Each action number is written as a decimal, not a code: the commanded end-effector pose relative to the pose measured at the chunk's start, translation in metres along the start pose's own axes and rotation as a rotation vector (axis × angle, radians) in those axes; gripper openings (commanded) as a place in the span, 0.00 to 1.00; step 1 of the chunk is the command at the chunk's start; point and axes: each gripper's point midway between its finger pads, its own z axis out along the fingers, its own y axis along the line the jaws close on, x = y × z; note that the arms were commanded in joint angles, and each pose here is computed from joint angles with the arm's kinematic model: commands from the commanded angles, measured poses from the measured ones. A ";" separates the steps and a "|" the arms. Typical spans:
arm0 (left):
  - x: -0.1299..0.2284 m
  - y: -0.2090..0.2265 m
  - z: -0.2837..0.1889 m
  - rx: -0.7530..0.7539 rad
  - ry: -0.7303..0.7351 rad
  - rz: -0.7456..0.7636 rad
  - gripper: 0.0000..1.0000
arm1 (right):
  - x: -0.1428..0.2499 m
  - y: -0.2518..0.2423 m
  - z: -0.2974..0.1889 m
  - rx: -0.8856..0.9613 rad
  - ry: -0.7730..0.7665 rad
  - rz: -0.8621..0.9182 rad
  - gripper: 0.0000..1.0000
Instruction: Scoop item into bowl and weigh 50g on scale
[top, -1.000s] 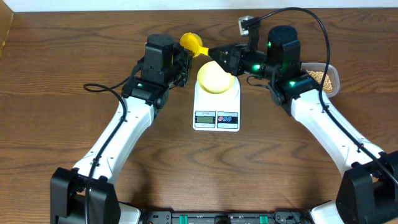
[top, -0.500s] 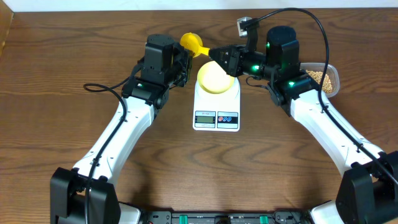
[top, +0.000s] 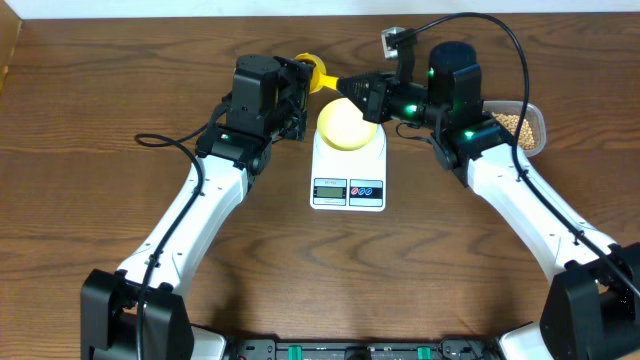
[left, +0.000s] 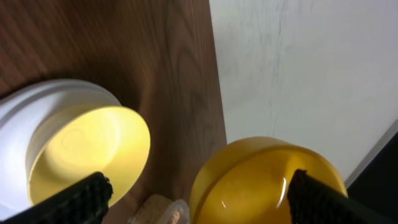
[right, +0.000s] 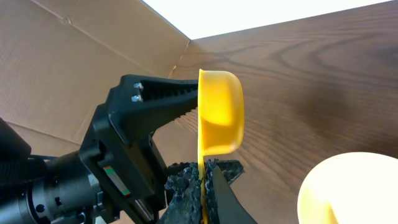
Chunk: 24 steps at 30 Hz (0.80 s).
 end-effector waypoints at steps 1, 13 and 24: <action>0.001 -0.005 0.000 0.010 0.001 0.003 0.94 | -0.012 -0.009 -0.007 0.015 -0.021 0.001 0.01; -0.031 -0.014 -0.004 0.038 -0.070 0.332 0.95 | -0.045 -0.083 -0.060 0.184 -0.108 0.086 0.01; -0.034 -0.008 -0.004 -0.008 -0.073 0.981 0.85 | -0.071 -0.142 -0.127 0.321 -0.202 0.132 0.01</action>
